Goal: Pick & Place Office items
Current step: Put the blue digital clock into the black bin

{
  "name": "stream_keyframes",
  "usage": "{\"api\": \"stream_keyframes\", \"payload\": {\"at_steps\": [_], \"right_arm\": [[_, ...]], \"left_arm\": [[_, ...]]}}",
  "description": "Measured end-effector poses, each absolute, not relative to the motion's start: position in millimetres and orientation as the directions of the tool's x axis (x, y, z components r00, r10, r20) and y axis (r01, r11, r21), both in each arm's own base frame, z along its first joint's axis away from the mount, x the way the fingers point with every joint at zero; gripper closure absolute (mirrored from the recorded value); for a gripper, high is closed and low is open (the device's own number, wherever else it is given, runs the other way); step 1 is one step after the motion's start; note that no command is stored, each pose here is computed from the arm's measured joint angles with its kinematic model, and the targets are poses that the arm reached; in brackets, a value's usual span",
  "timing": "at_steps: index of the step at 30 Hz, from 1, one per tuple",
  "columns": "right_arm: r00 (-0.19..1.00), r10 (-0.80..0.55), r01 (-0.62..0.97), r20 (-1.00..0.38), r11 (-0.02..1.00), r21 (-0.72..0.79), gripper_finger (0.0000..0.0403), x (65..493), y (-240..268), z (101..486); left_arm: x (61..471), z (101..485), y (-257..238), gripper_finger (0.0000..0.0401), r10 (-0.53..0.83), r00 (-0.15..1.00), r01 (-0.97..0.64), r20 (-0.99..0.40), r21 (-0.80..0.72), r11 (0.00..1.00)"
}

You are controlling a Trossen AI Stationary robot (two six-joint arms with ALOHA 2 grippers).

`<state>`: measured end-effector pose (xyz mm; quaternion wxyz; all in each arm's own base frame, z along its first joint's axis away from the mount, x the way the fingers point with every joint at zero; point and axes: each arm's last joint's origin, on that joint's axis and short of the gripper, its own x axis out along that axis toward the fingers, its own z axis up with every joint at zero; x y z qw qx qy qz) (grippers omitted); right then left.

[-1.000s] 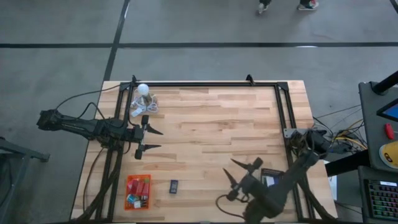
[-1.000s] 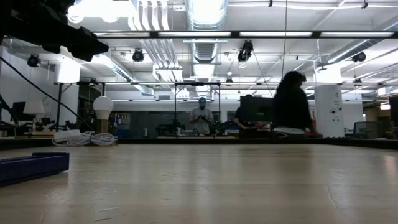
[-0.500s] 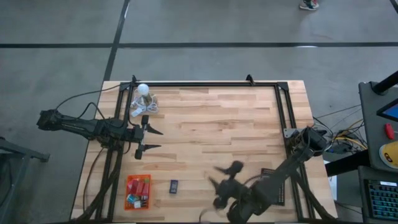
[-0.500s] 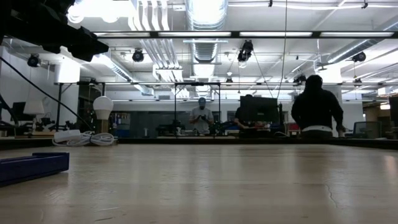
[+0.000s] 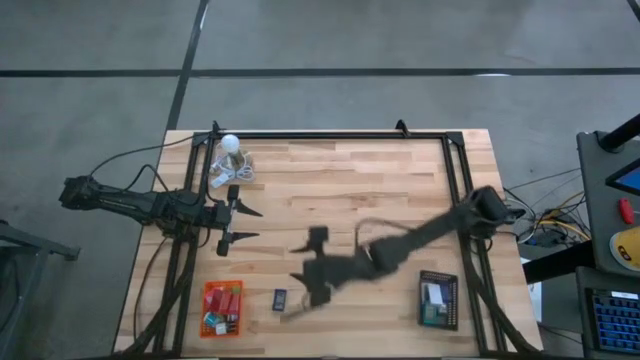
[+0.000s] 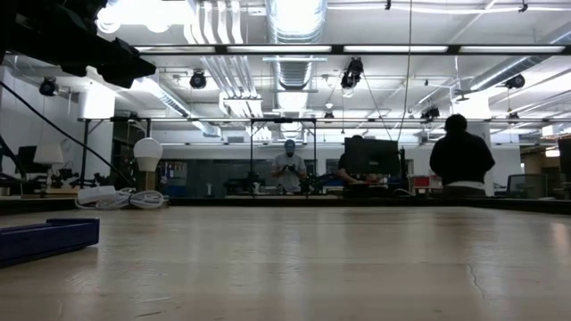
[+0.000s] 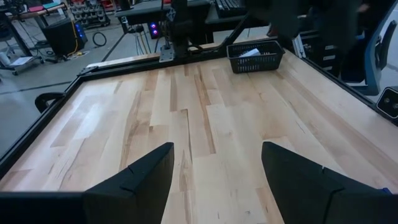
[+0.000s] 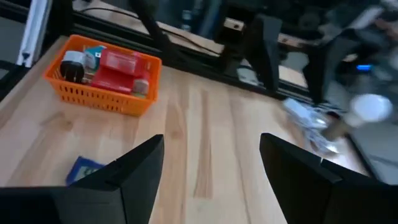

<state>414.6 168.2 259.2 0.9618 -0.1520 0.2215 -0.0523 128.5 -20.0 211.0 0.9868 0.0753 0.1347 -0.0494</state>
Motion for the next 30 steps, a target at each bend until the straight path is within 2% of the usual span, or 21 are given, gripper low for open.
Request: {"api": "stream_keyframes", "payload": {"at_steps": [3,10,14,21,30], "right_arm": [[0.899,-0.077,-0.041,-0.431,0.965,-0.26,0.014,430,131,256],[0.885,0.002,-0.095,-0.466,0.98,-0.177,0.014,437,55,243],[0.93,-0.032,-0.056,-0.365,0.972,-0.228,0.014,423,30,247],[0.977,-0.051,-0.02,-0.206,0.944,-0.329,0.014,381,13,230],[0.985,-0.091,0.04,-0.145,0.946,-0.322,0.014,324,-2,233]], "left_arm": [[128,211,-20,0.0153,-0.077,0.959,0.118,-0.273,0.135,0.984],[128,211,-20,0.0153,-0.077,0.959,0.118,-0.272,0.136,0.984],[128,211,-20,0.0153,-0.077,0.959,0.118,-0.272,0.136,0.984],[129,211,-20,0.0153,-0.077,0.958,0.118,-0.275,0.135,0.984],[129,211,-20,0.0153,-0.077,0.958,0.118,-0.275,0.136,0.984]]}}
